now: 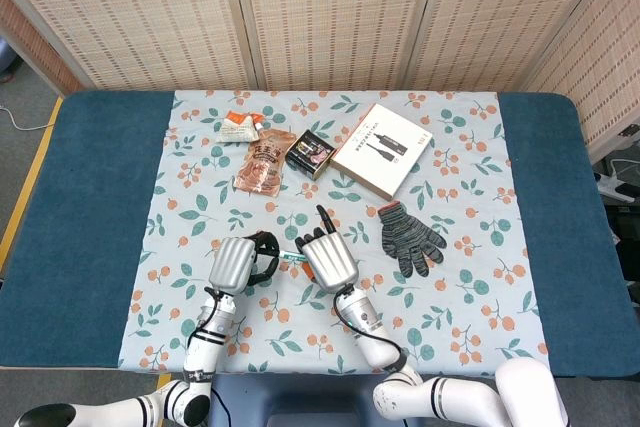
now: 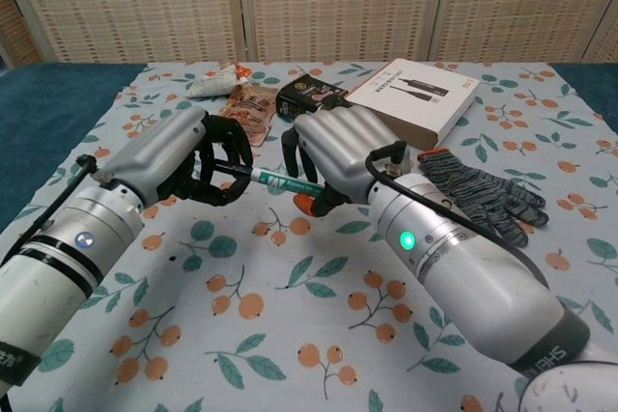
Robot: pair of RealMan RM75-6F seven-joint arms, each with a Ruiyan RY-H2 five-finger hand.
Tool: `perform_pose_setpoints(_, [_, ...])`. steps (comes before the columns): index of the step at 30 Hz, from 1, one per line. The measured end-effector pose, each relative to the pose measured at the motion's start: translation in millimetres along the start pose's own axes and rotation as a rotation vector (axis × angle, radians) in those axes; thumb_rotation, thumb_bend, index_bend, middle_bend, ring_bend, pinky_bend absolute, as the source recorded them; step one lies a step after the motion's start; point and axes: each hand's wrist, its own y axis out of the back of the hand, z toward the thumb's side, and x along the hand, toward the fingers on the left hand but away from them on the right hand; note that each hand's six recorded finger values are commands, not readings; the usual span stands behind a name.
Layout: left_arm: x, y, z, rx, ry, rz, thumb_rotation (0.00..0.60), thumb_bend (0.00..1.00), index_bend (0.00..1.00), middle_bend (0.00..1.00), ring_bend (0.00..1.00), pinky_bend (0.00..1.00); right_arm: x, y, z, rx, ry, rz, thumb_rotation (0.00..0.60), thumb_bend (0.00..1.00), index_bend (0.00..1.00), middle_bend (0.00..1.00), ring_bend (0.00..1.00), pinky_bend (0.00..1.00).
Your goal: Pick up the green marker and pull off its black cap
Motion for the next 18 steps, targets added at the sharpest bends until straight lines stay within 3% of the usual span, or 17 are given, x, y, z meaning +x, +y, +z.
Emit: perform_pose_setpoints(18, [2.5,5.4,-4.4,-0.011,0.001,0.026,0.600,0.76,0.83,0.92,0.73,0.86,0.5,3.6,-10.0,-0.001,-0.014,-0.004,0.600,0.32,0.98,0.81,0.44,0.02])
